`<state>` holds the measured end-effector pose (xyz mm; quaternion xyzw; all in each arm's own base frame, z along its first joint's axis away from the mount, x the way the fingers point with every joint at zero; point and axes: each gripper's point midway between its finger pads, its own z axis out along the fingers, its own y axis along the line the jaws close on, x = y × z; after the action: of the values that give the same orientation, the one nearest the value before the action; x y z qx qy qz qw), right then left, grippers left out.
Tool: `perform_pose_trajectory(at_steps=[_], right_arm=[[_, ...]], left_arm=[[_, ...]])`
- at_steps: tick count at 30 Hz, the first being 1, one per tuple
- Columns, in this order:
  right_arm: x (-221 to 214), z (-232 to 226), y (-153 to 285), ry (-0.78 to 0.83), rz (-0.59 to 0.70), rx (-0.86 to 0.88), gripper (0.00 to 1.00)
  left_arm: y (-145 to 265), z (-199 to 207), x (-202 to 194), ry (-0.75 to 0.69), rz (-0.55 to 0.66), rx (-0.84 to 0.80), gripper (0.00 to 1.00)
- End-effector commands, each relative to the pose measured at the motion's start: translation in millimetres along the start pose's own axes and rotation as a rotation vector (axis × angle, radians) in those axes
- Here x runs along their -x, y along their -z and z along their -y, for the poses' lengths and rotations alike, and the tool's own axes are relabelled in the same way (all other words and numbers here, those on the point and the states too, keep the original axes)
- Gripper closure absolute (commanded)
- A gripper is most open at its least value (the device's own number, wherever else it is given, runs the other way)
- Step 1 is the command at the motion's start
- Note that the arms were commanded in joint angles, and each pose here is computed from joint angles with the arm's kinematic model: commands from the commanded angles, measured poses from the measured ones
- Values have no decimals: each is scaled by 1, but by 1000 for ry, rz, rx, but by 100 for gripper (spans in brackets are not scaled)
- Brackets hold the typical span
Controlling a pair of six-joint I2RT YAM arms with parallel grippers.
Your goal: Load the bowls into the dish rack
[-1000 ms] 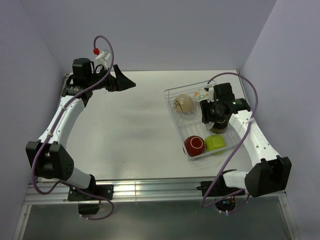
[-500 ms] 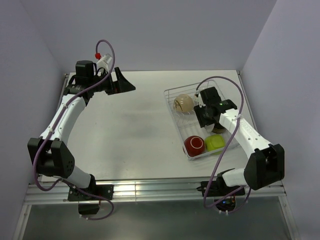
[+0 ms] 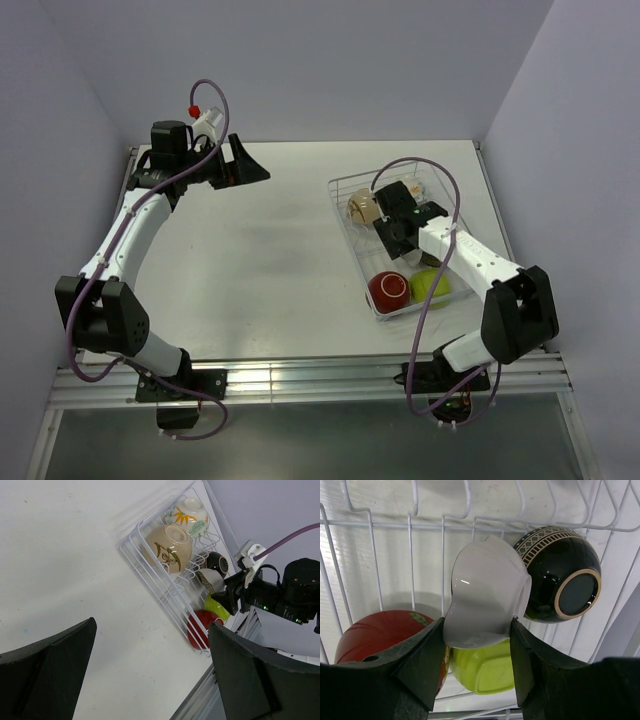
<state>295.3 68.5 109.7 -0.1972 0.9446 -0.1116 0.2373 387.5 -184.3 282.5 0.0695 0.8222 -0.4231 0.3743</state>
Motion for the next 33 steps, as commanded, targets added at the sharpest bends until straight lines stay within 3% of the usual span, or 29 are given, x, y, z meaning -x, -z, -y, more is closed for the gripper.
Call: perform_pose_trajectory(at_steps=[1,20,24,28,31,33], right_arm=[[12,4,-4,2,49,-67,100],[4,-23,-37,126,-9,-114,98],[2,-28,-39,136,-28,-98,88],[3,-31,-36,141,-21,-89,59],[5,-31,-32,138,-11,-86,43],[6,-31,-29,134,-9,-80,41]], left_arm=[[5,7,14,-27,39,-4,1],[9,4,13,-27,50,-1,0],[10,3,12,-25,54,0,1],[11,2,13,-24,55,2,1],[12,2,13,-23,56,0,0],[11,1,13,-19,58,-1,1]])
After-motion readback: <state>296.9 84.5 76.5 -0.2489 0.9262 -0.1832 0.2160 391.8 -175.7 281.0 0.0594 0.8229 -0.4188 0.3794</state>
